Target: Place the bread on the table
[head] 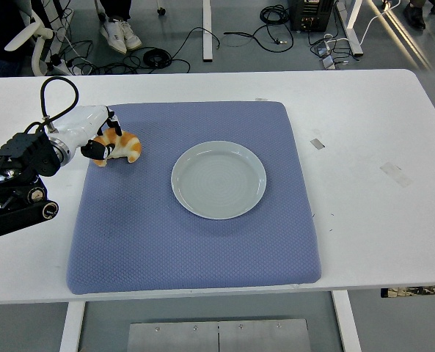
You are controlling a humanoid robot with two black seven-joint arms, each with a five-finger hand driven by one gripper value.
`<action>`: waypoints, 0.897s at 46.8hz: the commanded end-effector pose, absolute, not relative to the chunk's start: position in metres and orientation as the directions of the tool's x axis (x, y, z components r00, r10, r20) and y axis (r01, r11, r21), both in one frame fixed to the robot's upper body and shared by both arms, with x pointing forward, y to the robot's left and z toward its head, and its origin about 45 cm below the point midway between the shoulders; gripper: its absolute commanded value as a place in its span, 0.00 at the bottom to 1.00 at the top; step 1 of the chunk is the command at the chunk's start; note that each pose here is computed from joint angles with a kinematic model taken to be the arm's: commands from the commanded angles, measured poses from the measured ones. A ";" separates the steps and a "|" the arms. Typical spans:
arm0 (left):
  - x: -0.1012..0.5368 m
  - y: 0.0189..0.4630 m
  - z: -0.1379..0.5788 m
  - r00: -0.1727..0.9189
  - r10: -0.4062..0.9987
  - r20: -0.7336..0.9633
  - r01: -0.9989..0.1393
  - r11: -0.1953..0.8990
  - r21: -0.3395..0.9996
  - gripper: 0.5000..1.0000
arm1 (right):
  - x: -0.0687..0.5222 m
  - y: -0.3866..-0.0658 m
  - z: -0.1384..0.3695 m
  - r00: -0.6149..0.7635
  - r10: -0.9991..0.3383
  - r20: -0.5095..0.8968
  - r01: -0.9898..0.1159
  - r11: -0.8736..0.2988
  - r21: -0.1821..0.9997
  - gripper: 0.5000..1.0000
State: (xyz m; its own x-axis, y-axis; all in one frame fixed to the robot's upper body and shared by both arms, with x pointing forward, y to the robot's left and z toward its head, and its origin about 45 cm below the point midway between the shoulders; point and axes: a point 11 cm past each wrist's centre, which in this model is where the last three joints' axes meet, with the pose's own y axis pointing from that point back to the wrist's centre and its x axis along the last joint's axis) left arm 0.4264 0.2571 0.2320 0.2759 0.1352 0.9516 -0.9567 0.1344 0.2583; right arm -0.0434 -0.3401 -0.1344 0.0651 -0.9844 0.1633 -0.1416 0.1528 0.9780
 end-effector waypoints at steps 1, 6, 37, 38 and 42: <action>0.426 0.254 0.232 0.278 0.141 0.950 -0.956 0.139 0.259 0.00 | -0.043 -0.340 -0.134 0.065 -0.984 0.163 -0.142 0.153 0.978 1.00; 0.426 0.250 0.230 0.281 0.147 0.948 -0.954 0.146 0.260 0.01 | -0.043 -0.340 -0.134 0.065 -0.984 0.163 -0.142 0.153 0.978 1.00; 0.455 0.239 0.295 0.228 0.603 0.765 -0.974 0.143 0.177 0.94 | -0.043 -0.340 -0.134 0.065 -0.984 0.163 -0.142 0.153 0.978 1.00; 0.456 0.240 0.300 0.222 0.634 0.741 -0.975 0.141 0.171 0.94 | -0.044 -0.340 -0.134 0.065 -0.984 0.163 -0.141 0.153 0.978 1.00; 0.459 0.248 0.310 0.199 0.694 0.692 -0.980 0.127 0.155 0.94 | -0.044 -0.340 -0.134 0.065 -0.984 0.163 -0.141 0.153 0.978 1.00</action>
State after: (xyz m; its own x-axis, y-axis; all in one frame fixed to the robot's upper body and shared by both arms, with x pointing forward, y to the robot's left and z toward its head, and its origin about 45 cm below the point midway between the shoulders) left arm 0.4576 0.2431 0.3045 0.2118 0.6603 0.7205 -0.9773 0.1353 0.1632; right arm -0.0433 -0.3402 -0.1344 0.0653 -0.9844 0.1636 -0.1423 0.1531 0.9779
